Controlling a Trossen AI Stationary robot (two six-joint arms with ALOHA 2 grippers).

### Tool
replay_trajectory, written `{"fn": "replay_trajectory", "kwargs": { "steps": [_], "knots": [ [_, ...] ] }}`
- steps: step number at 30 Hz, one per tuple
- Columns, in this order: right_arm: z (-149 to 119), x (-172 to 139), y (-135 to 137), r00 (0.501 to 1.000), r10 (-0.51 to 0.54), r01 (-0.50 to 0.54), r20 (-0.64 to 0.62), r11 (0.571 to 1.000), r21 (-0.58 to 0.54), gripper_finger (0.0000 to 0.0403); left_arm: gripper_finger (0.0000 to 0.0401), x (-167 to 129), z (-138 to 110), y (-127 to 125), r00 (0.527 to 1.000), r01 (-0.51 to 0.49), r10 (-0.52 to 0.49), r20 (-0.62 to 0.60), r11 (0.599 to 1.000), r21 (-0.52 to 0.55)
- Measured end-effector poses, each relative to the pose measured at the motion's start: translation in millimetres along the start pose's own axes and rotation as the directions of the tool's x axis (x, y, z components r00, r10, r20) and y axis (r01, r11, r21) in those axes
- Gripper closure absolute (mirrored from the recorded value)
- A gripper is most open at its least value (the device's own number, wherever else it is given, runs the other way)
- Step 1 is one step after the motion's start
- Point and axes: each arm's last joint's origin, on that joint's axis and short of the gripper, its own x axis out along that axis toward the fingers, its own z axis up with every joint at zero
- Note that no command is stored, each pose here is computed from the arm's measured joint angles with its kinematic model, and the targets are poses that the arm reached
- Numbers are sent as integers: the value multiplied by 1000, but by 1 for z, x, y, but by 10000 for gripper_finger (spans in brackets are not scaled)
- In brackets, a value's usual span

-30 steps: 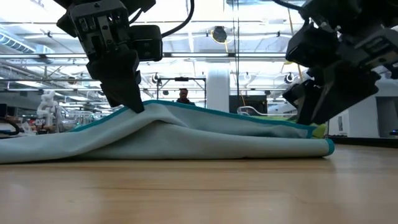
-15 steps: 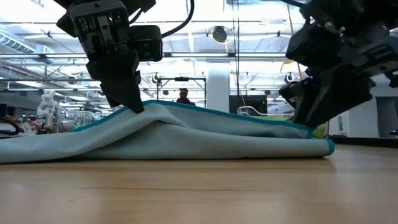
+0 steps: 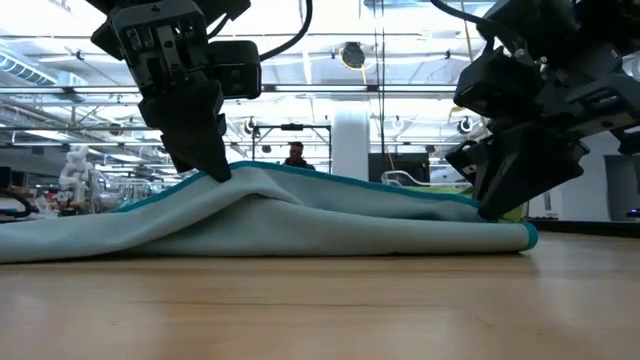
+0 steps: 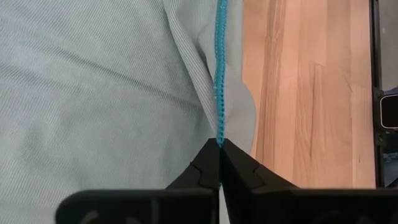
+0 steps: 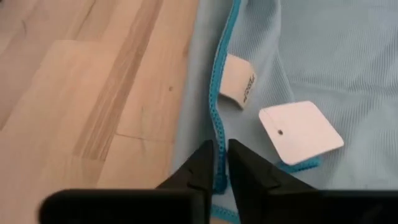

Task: Sort microfiber towel by color & place in baskets
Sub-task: Fold the blue towel

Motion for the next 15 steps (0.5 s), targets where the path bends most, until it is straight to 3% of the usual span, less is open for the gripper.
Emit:
{"fn": "replay_trajectory", "kwargs": {
  "steps": [3, 6, 9, 15],
  "knots": [
    [-1, 0, 0, 1000, -2, 3, -10, 1000, 27, 396, 390, 0, 0, 0, 1000, -1, 1, -1, 1000, -3],
    [-1, 0, 0, 1000, -6, 7, -13, 998, 67, 396, 389, 0, 0, 0, 1000, -3, 3, -5, 1000, -17],
    [0, -5, 1, 1000, 14, -13, -8, 994, 107, 400, 378, -1, 0, 0, 1000, -2, 1, -3, 994, -113],
    [-1, -17, 5, 999, 19, -12, -41, 986, 165, 401, 294, -21, -2, -10, 999, -4, 15, 31, 946, -325]
  ]
}}
